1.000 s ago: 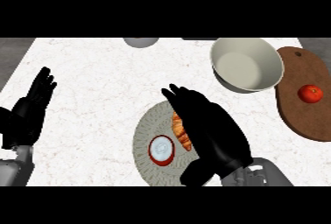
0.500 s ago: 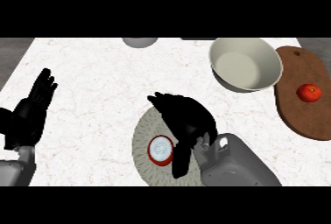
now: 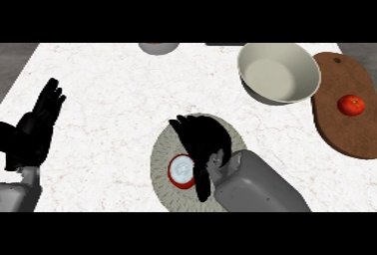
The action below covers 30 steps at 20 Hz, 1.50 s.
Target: Pick the can from the placemat and place it in the bowl
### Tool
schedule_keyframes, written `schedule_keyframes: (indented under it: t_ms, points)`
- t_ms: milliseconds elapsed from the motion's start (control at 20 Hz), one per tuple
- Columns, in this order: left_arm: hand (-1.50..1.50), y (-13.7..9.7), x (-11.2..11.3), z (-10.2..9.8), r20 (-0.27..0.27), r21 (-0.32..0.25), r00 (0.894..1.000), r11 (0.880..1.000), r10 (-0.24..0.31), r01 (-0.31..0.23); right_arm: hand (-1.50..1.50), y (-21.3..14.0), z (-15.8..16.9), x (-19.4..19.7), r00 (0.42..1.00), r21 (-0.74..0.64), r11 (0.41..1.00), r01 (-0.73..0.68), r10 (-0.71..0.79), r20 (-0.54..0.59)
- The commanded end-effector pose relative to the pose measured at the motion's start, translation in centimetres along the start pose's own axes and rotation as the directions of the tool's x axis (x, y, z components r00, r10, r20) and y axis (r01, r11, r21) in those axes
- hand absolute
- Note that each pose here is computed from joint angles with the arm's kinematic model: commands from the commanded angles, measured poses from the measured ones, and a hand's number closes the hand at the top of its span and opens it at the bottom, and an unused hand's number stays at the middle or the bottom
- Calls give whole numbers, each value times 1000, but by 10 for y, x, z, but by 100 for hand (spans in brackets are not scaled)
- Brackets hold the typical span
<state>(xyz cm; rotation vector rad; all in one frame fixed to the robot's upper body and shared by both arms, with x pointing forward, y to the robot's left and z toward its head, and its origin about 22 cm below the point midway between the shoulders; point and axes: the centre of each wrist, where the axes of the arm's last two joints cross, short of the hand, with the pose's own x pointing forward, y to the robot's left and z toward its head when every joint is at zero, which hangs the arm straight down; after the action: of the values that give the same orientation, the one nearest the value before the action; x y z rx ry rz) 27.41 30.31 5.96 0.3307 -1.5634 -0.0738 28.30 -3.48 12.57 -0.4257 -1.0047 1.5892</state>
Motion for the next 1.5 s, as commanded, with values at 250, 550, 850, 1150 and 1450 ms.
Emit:
schedule_keyframes:
  t_ms: [250, 550, 850, 1150, 1450]
  points:
    - [0, -2, 5, -17, 4, 1, 1000, 1000, 2, -2, -150, 36, -8, 19, 993, -119, 987, -109, 104, -47]
    - [0, 1, -4, 4, -4, 12, 1000, 1000, 8, -8, -150, 49, -23, 19, 994, -7, 998, -59, 58, -92]
    - [0, -10, 15, -12, -2, -9, 1000, 1000, -1, 1, -150, 81, -21, 17, 995, -16, 998, -64, 63, -82]
    - [0, 4, -3, -2, 0, 3, 1000, 1000, 15, -15, -150, 66, -50, -18, 992, -25, 997, -70, 67, -103]
    - [0, -6, 8, -2, 19, -13, 1000, 1000, 10, -10, -150, 87, -58, -11, 993, 2, 999, -42, 42, -106]
